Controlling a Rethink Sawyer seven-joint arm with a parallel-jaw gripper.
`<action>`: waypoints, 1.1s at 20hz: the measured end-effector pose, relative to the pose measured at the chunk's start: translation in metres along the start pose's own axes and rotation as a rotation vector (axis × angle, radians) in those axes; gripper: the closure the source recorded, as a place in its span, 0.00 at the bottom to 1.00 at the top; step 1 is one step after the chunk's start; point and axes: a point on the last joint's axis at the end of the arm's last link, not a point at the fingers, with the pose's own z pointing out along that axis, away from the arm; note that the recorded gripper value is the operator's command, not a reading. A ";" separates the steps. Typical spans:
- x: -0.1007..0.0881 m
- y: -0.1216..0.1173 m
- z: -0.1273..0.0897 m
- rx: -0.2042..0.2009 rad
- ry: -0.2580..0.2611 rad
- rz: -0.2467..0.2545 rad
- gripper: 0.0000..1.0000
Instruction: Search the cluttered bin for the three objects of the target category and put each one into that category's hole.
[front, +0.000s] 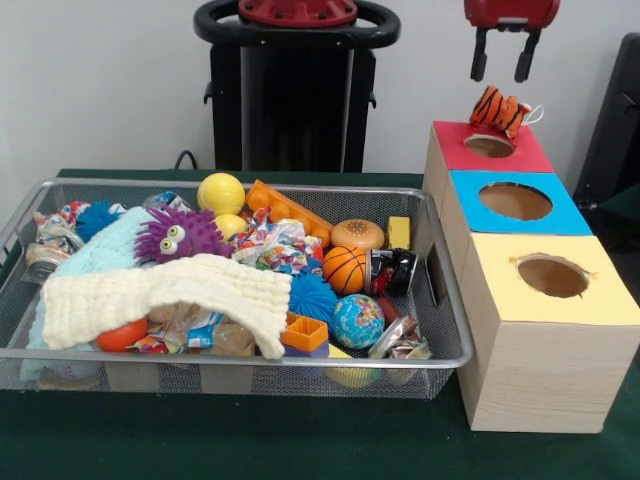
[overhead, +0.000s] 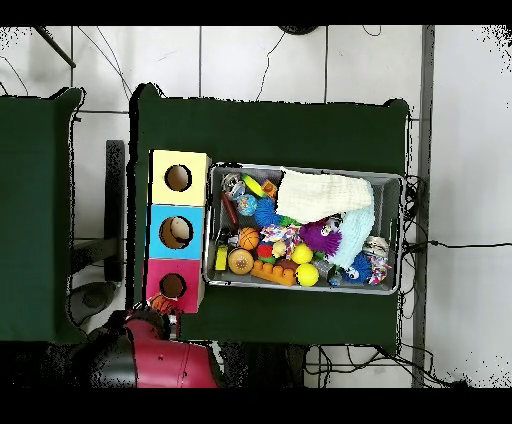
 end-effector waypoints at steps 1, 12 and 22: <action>0.002 0.002 -0.002 0.000 -0.004 -0.004 0.00; 0.033 0.024 -0.019 -0.007 -0.019 -0.032 0.00; 0.049 0.008 -0.010 0.009 0.016 0.023 0.00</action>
